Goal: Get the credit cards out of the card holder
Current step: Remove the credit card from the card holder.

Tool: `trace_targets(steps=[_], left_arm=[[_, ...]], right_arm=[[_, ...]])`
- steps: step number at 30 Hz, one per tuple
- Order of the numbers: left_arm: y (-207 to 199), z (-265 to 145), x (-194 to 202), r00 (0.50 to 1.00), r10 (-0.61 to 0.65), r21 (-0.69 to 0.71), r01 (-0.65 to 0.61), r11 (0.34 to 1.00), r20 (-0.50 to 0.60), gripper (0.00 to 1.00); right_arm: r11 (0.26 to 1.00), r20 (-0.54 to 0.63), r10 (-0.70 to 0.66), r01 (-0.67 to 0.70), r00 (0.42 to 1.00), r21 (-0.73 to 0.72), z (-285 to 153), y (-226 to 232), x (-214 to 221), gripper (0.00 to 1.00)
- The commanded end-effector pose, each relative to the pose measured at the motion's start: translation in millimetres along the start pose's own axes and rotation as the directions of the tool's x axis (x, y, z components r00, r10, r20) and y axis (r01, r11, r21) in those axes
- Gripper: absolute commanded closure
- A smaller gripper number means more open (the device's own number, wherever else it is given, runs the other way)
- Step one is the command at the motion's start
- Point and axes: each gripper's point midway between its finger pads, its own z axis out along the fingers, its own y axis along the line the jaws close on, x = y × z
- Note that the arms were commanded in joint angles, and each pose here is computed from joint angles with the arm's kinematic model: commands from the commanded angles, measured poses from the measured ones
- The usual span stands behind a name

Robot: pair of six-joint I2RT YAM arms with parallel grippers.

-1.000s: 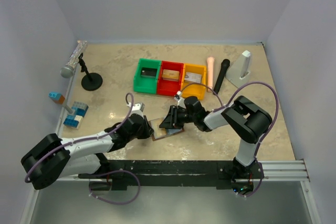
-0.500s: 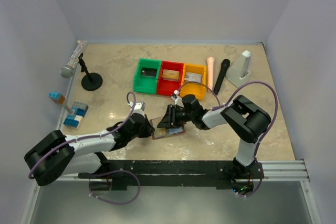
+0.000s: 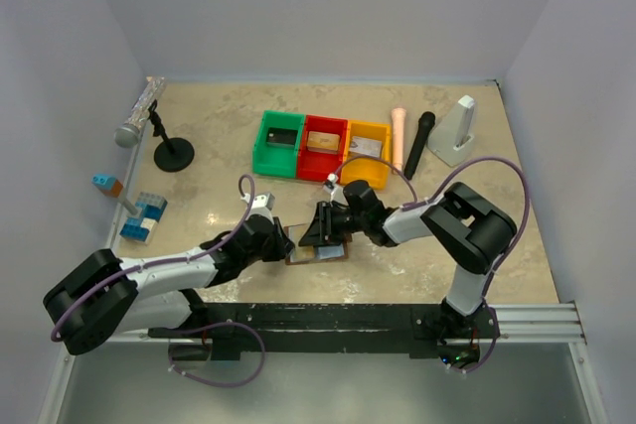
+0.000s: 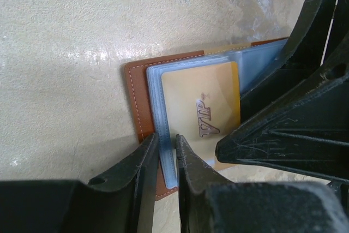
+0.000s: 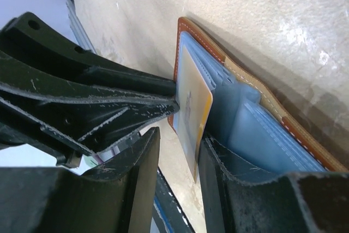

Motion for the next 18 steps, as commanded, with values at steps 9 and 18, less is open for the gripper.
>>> trace_targets(steps=[9, 18], left_arm=[[17.0, -0.7, 8.2, 1.000, -0.005, -0.059, 0.004, 0.998, -0.011, 0.87], [22.7, 0.9, 12.2, 1.000, -0.007, -0.077, 0.006, 0.997, -0.018, 1.00]], right_arm=[[0.998, -0.009, -0.066, 0.066, 0.998, 0.021, -15.1, 8.7, 6.3, 0.65], [0.998, -0.002, -0.066, 0.066, 0.998, 0.023, -17.7, 9.2, 6.2, 0.66]])
